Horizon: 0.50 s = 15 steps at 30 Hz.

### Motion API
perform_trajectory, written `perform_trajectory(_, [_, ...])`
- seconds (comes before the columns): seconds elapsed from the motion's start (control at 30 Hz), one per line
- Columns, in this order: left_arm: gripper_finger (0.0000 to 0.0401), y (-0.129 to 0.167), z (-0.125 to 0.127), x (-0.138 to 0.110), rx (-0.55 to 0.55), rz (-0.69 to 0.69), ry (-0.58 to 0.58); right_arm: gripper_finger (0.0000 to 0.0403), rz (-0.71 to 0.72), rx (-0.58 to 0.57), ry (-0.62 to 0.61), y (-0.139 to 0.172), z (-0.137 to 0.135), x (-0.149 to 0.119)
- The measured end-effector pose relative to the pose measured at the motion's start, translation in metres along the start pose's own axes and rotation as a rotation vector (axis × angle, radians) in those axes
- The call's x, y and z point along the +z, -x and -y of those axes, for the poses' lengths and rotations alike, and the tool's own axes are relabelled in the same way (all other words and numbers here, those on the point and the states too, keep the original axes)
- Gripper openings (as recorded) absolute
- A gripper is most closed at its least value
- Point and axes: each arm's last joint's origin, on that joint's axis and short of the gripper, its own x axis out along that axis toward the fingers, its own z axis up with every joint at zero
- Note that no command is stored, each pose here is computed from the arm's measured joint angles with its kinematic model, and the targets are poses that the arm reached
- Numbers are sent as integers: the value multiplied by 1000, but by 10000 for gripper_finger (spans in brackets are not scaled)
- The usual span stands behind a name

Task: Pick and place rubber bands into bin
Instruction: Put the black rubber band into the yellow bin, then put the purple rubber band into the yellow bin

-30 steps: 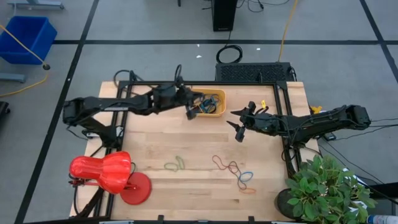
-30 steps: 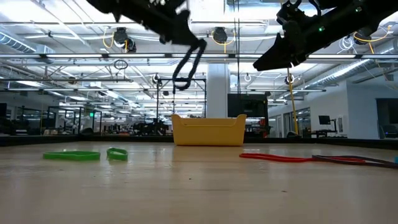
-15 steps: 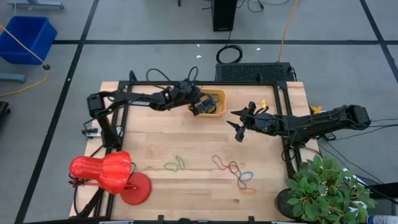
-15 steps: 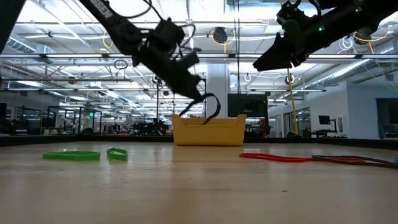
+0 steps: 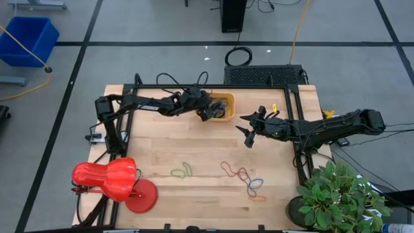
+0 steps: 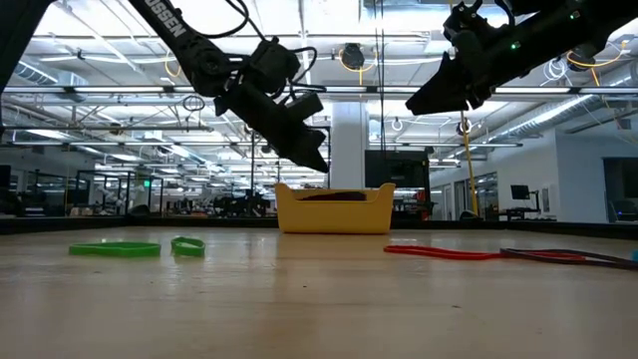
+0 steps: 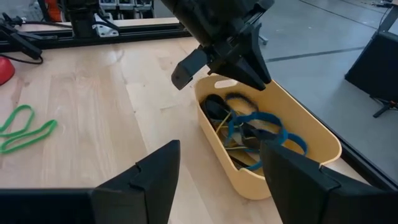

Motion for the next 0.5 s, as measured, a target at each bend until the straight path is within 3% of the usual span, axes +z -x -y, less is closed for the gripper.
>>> perform_trajectory(0.17, [98, 0, 0, -1, -3, -4, 0, 217, 0, 1, 0, 0, 0, 0])
perform_trajectory(0.3, [142, 0, 1, -1, -9, -5, 2, 221, 4, 2, -2, 0, 0, 0])
perform_trajectory(0.5, [204, 8, 2, 7, -38, 24, 121, 219, 4, 7, -69, 0, -1, 0])
